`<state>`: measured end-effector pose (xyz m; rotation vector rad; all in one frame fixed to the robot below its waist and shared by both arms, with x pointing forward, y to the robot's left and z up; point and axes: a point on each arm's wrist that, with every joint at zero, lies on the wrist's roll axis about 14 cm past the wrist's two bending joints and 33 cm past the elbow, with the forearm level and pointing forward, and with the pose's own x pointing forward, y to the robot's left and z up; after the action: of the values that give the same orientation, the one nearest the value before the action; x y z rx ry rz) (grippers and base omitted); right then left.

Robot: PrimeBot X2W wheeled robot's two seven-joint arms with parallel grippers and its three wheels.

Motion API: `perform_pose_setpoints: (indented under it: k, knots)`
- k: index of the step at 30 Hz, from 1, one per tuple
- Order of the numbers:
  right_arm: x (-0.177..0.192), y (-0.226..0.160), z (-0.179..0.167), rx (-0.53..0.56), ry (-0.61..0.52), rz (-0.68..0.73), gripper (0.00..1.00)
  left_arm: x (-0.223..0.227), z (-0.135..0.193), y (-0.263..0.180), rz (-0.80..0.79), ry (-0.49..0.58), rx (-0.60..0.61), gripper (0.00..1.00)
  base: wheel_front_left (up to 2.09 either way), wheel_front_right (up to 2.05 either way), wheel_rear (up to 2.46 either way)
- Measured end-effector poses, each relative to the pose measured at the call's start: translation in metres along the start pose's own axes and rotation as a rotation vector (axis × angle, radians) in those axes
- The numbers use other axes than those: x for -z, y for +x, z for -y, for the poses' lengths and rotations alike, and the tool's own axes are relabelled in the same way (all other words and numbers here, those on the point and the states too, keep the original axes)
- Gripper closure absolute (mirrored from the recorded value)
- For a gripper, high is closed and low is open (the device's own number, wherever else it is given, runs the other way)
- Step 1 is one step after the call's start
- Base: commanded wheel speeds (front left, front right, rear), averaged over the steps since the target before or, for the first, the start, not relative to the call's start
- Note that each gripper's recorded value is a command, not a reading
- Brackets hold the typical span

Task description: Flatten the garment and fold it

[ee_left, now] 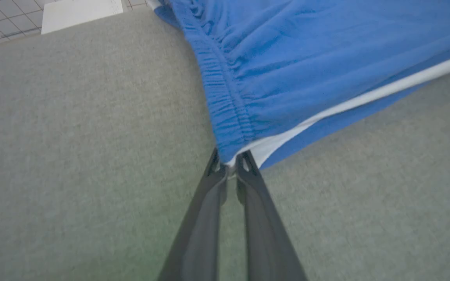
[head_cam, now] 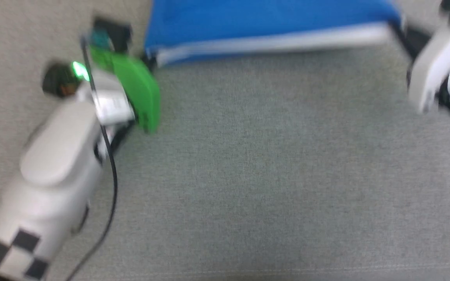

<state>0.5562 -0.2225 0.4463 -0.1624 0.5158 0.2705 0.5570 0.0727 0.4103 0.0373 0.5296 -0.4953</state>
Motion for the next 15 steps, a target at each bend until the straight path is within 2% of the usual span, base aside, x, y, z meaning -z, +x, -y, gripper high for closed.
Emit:
perform_pose_setpoints:
  k: [6, 15]
  knots:
    - [0.051, -0.052, -0.015, -0.049, 0.050, -0.147, 1.00, 0.025, 0.027, -0.048, -0.024, 0.004, 0.018, 1.00, 0.00, 0.00, 0.00]
    - [0.096, -0.121, -0.038, -0.081, 0.139, -0.245, 1.00, 0.045, 0.059, -0.111, -0.017, -0.064, 0.012, 1.00, 0.00, 0.00, 0.00]
